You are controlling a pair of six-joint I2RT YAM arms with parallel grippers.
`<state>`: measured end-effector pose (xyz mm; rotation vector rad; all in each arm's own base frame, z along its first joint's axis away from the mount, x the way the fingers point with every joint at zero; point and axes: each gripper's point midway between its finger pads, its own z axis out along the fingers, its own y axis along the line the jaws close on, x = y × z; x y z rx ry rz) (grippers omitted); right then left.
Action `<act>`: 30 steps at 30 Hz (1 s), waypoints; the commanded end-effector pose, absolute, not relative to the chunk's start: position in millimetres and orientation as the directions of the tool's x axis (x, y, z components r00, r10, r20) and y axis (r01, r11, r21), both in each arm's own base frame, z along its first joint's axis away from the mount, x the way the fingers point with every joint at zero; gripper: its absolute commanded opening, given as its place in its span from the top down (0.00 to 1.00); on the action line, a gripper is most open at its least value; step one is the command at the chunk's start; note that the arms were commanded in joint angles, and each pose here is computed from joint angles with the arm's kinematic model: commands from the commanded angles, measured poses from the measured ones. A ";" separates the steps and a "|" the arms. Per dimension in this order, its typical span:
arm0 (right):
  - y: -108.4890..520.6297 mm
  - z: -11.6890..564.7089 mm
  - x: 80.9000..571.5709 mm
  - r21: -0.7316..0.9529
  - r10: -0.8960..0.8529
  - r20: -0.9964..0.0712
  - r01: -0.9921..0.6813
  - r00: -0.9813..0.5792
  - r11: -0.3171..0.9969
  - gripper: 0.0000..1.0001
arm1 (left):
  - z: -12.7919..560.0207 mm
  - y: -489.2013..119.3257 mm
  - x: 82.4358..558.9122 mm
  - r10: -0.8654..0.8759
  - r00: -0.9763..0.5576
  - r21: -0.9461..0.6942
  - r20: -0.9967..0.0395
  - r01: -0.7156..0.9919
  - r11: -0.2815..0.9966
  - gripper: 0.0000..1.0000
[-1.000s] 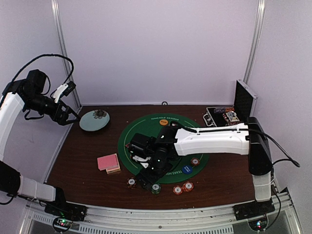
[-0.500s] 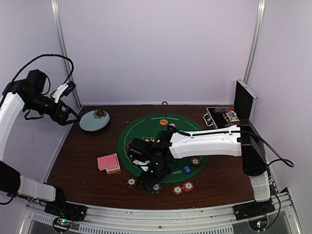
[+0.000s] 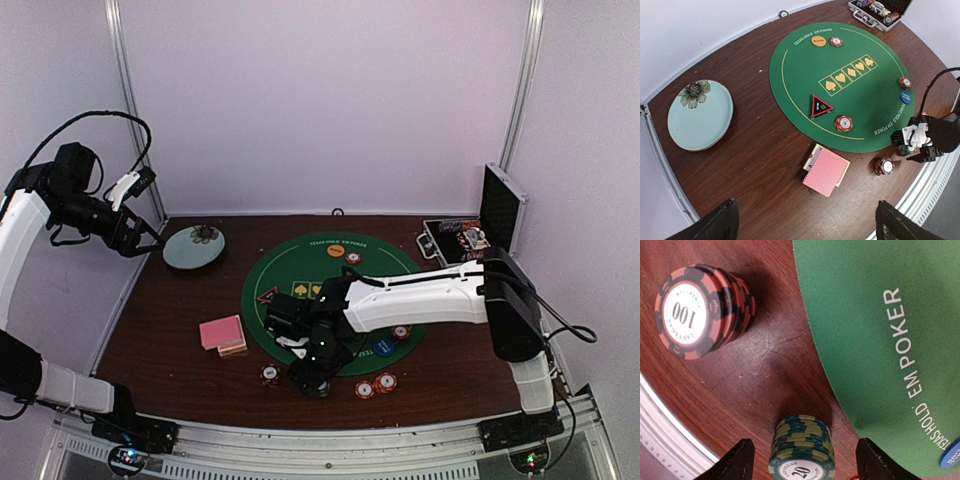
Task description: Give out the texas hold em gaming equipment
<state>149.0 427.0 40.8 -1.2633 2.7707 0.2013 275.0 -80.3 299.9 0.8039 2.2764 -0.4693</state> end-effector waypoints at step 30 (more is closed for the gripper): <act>424.4 51.0 150.1 0.085 -0.726 -0.155 -0.741 -0.670 0.666 0.50 | 313.1 -78.8 278.3 0.431 -0.535 -0.051 -0.727 0.668 0.743 0.03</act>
